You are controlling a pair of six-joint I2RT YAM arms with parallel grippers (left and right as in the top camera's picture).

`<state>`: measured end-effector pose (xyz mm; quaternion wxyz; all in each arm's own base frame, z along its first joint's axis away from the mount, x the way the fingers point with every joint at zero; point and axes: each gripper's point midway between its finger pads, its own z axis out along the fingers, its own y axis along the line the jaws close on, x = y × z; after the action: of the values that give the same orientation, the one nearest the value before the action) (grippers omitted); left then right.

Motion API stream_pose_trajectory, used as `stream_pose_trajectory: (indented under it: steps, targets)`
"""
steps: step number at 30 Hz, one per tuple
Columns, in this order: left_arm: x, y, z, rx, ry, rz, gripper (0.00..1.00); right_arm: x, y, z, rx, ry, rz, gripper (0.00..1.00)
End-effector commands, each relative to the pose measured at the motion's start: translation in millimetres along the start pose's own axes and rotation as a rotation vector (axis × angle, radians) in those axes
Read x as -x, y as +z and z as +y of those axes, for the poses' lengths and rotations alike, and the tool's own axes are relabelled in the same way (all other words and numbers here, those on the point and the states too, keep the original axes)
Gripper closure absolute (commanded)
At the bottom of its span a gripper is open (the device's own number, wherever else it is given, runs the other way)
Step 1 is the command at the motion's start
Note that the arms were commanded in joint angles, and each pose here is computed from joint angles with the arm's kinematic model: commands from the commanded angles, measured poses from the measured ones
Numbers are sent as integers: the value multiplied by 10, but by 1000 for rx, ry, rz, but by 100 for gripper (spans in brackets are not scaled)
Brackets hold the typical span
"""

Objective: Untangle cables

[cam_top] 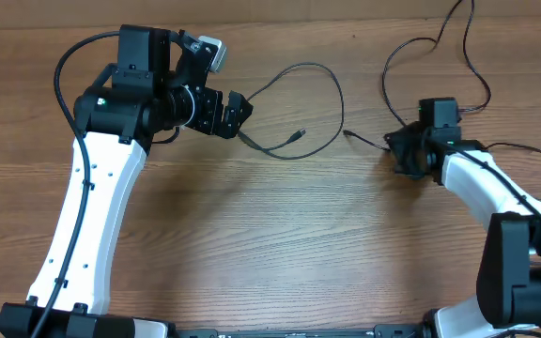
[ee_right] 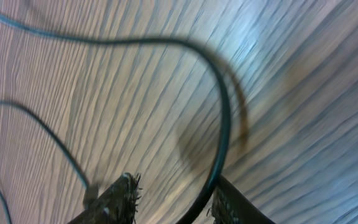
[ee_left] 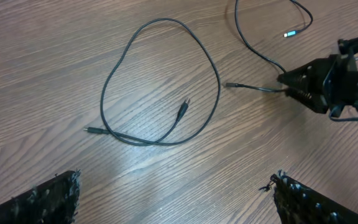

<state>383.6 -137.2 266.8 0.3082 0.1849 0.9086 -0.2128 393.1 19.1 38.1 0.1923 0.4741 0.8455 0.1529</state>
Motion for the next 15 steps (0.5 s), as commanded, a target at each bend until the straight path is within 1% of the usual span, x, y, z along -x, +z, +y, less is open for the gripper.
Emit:
stream_pose_trajectory:
  steps: [1, 2, 4, 5, 6, 7, 9, 10, 11, 12, 15]
  targets:
    - [37, -36, 29, 15, 25, -12, 0, 53, 16, 35, 19, -23, -13, 69]
    - [38, -36, 29, 15, 25, -12, 0, 48, 17, 62, 29, -26, -12, 75]
    - [38, -35, 28, 14, 25, -12, 1, 34, 24, 150, 65, -34, -7, 93]
    - [37, -34, 29, 14, 24, -12, 0, 17, 30, 172, 76, -34, 4, 95]
    - [37, -34, 29, 14, 24, -12, 0, 6, 34, 171, 77, -34, 10, 95]
    - [35, -34, 28, 14, 24, -11, 0, -13, 39, 157, 72, -34, 19, 90]
    - [25, -34, 28, 14, 23, -7, 0, -39, 53, 104, 51, -35, 30, 67]
    - [20, -34, 28, 14, 21, -5, 1, -39, 60, 106, 52, -60, 29, 66]
    - [19, -34, 28, 14, 21, -5, 0, -37, 60, 105, 52, -61, 29, 79]
    - [19, -34, 28, 14, 21, -5, 1, -30, 59, 118, 57, -62, 26, 96]
    - [4, -34, 26, 13, 18, 2, 0, -17, 58, 145, 68, -63, 20, 96]
